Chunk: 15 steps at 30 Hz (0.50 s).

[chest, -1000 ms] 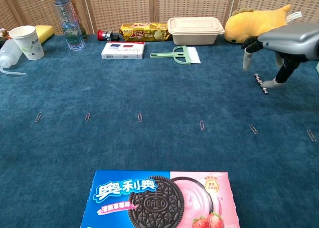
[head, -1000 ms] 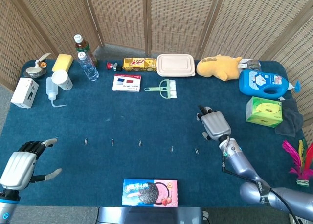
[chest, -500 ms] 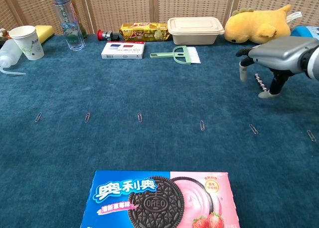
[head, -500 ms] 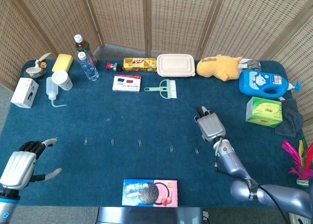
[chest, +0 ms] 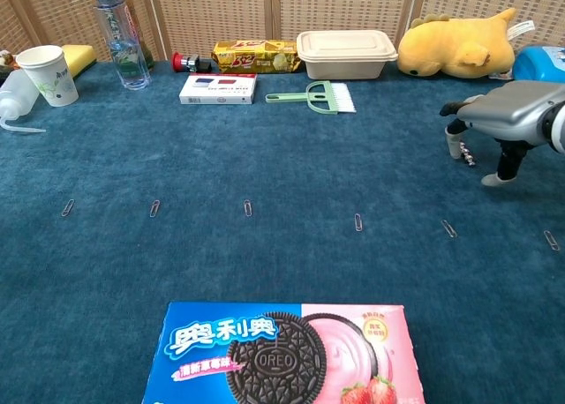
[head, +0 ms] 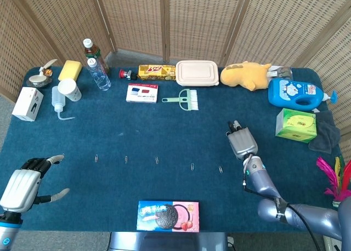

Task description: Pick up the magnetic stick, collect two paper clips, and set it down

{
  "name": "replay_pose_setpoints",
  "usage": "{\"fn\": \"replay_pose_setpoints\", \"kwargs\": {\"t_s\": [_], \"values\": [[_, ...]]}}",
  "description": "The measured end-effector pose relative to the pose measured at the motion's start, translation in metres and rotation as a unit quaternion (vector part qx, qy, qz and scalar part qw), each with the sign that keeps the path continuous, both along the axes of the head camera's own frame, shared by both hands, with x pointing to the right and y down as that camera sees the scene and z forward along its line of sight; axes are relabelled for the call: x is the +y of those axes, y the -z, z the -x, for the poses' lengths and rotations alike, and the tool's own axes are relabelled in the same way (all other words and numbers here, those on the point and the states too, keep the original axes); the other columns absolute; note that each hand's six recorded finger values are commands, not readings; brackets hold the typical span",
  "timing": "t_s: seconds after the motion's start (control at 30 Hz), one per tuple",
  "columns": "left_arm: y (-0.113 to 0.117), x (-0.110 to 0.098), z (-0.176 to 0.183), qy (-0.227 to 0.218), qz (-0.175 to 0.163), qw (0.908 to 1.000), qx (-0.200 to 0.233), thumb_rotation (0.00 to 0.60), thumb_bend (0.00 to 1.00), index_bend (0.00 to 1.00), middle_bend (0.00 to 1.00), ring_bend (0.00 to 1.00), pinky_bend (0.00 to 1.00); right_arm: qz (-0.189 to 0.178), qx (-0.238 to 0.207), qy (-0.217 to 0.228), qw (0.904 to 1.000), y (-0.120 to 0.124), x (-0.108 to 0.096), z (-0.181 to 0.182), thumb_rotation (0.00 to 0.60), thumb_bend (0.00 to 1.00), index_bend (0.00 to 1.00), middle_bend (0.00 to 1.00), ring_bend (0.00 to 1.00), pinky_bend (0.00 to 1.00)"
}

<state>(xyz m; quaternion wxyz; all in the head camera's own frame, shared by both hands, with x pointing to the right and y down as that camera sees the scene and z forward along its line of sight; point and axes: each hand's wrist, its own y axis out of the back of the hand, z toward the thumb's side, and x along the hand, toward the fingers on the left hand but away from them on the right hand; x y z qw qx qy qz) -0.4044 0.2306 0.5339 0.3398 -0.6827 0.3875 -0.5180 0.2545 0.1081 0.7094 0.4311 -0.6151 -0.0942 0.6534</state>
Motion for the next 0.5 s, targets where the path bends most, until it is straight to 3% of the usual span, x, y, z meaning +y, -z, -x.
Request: {"fn": "replay_pose_setpoints", "kwargs": {"t_s": [0.5], "values": [[0.002,0.0,-0.002,-0.002,-0.002,1.0,0.0,0.437,0.2,0.22,0.33,0.3,0.24,0.001,0.022,-0.001,0.9998,-0.004,0.0,-0.013,0.599,0.31,0.35,0.01,0.05,0.41]]}}
